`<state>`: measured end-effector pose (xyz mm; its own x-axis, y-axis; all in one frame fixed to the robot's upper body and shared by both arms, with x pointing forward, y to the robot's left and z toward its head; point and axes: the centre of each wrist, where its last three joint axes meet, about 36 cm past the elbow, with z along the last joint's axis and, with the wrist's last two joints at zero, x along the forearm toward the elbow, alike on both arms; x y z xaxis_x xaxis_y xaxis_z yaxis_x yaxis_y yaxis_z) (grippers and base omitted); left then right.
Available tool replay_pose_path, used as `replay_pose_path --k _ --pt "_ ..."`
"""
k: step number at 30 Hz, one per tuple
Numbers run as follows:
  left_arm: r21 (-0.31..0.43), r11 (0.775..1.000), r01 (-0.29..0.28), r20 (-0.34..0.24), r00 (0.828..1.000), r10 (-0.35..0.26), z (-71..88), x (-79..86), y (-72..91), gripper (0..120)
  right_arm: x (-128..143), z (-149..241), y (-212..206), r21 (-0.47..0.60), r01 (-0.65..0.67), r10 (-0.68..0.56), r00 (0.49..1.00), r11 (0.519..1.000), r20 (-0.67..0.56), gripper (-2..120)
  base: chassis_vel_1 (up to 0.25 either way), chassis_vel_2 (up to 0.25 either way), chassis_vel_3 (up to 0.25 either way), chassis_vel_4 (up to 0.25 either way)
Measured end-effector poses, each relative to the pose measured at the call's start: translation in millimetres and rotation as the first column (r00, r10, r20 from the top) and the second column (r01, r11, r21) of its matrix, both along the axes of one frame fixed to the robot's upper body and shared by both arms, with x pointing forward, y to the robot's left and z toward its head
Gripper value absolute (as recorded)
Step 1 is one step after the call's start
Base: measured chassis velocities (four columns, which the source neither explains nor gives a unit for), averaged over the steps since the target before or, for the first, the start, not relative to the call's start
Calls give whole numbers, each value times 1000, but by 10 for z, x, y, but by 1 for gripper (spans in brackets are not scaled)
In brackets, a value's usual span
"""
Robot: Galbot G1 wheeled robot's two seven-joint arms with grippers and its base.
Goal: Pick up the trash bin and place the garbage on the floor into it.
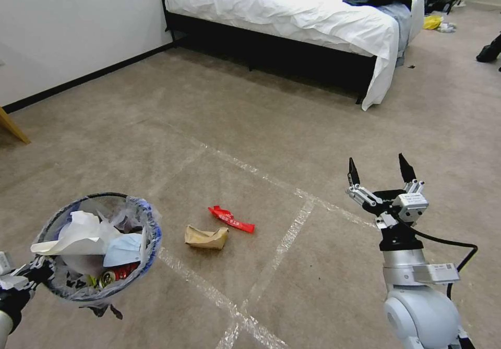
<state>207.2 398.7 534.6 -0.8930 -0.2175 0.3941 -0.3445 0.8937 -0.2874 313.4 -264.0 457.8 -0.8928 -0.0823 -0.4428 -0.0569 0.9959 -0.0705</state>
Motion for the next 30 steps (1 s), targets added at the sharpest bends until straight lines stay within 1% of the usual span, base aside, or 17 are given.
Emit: replay_pose_path --k 5,14,30 --pt "0 1000 -2 -3 1000 2 -4 -5 6 1 6 -5 4 0 -3 3 1000 1000 1 100 -61 86 81 -84" --pt "2 1000 -5 -6 1000 5 -8 -9 18 1 36 -47 6 3 -18 18 1000 1000 23 100 -6 4 4 -3" --pt "3 1000 -15 -16 1000 15 -45 4 71 1 86 -75 33 12 -32 32 999 999 20 100 0 0 0 0"
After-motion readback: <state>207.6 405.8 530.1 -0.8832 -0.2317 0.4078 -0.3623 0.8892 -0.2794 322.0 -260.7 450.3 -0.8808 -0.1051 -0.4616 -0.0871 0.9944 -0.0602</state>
